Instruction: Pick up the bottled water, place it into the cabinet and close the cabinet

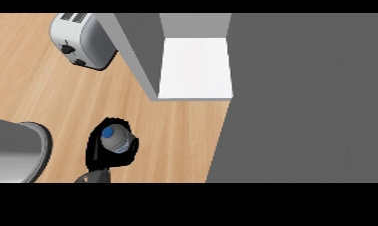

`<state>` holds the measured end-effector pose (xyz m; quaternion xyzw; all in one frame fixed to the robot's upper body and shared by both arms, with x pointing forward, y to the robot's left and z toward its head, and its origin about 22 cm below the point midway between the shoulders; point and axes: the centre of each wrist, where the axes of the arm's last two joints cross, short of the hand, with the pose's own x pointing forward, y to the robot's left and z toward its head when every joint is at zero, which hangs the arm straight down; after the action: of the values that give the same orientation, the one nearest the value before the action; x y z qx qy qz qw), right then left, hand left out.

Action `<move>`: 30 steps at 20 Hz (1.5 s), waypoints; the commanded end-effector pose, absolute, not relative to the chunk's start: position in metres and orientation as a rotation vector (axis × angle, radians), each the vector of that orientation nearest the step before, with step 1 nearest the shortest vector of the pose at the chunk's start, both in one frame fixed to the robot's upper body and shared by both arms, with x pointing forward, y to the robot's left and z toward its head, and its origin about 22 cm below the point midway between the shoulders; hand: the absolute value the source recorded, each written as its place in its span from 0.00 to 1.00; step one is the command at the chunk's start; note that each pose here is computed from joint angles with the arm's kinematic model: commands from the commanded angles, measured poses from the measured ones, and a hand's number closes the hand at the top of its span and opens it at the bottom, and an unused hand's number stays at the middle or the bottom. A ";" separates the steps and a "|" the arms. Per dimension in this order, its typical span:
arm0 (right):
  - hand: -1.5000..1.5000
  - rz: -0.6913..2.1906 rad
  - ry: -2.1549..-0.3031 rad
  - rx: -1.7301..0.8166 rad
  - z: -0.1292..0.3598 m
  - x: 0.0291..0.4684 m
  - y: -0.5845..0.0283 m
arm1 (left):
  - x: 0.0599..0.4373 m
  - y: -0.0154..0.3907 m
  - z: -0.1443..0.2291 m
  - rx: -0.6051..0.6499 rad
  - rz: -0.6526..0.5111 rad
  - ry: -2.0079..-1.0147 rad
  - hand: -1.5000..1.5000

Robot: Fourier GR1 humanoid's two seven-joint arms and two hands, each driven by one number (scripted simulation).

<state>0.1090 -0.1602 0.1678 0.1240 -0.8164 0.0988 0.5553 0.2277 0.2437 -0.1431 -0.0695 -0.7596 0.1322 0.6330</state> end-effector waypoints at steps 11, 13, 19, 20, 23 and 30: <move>0.00 0.229 -1.979 0.275 0.177 0.084 -0.170 | 0.227 0.206 -0.071 -0.298 0.291 -1.704 1.00; 0.00 0.216 -1.981 0.272 0.181 0.088 -0.159 | 0.227 0.211 -0.056 -0.292 0.250 -1.713 1.00; 0.00 0.234 -1.979 0.280 0.187 0.081 -0.174 | 0.235 0.173 -0.030 -0.261 0.243 -1.783 1.00; 0.00 0.228 -1.977 0.300 0.173 0.087 -0.154 | 0.249 0.164 -0.019 -0.266 0.240 -1.767 1.00; 0.00 0.219 -1.985 0.285 0.174 0.079 -0.167 | 0.258 0.161 -0.004 -0.252 0.188 -1.814 1.00; 0.00 0.222 -1.976 0.291 0.181 0.077 -0.173 | 0.277 0.121 0.033 -0.283 0.179 -1.789 1.00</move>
<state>0.0996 -0.1610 0.1589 0.1279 -0.8162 0.0934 0.5557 0.2658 0.1355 0.0183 -0.1210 -0.7745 0.0852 0.6150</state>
